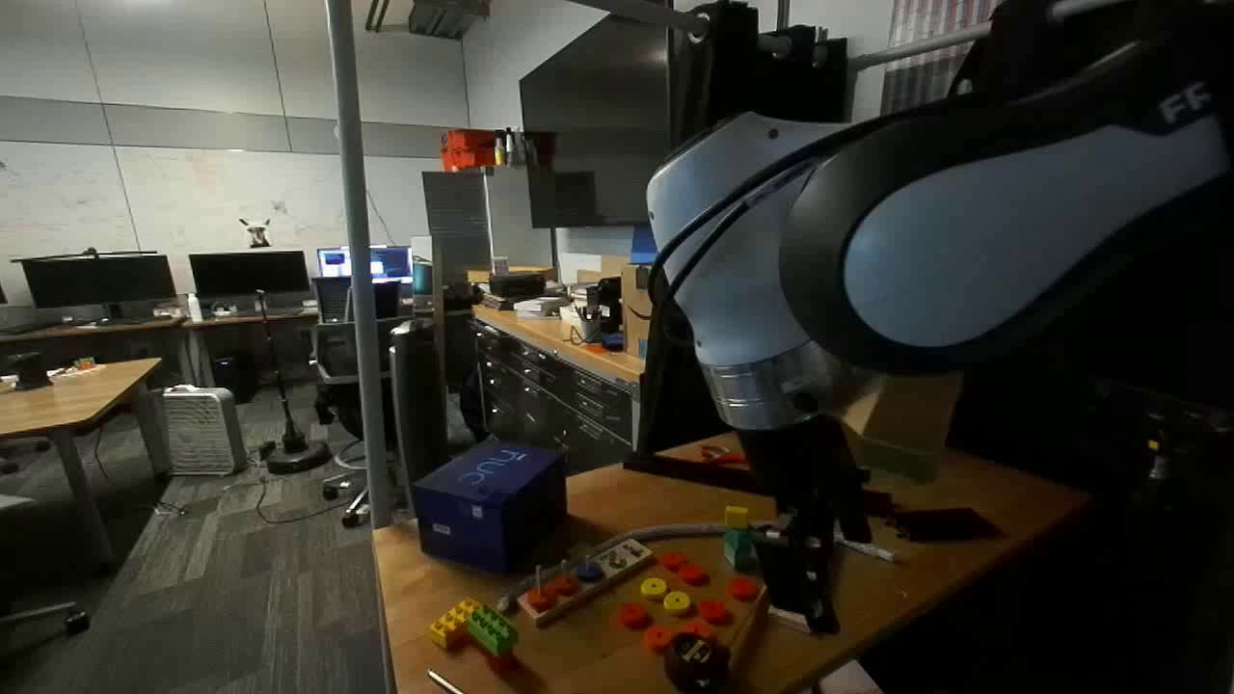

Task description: Pick up the blue object from the wooden object and put it on the table

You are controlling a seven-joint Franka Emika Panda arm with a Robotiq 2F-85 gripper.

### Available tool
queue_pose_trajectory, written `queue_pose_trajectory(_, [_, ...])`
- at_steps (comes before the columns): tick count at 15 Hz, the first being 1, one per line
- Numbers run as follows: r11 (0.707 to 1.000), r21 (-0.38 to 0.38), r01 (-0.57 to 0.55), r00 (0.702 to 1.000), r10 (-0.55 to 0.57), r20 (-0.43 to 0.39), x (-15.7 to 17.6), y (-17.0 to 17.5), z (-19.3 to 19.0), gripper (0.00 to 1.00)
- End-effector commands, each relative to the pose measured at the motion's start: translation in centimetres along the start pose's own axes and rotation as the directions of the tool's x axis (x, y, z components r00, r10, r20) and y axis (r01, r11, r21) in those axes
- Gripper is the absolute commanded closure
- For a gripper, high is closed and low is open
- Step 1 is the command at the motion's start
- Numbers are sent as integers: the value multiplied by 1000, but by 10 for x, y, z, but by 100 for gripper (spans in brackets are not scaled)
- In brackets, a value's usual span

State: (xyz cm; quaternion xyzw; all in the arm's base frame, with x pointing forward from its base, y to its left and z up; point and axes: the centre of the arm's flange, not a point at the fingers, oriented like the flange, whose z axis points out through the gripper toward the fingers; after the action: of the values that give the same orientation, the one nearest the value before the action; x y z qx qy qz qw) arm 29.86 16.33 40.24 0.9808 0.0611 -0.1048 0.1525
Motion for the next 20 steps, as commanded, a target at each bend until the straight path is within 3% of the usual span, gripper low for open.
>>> queue_pose_trajectory(1, [1000,1,0,1000,0,-2,0,0,-1,0])
queue_pose_trajectory(9, [1000,-3,-20,1000,20,-10,9,2,0,0])
queue_pose_trajectory(14, [994,6,-111,990,111,-87,37,2,-1,0])
queue_pose_trajectory(17, [973,-6,-231,958,227,-178,61,-6,1,0])
queue_pose_trajectory(20, [926,34,-375,891,371,-261,94,-18,-2,0])
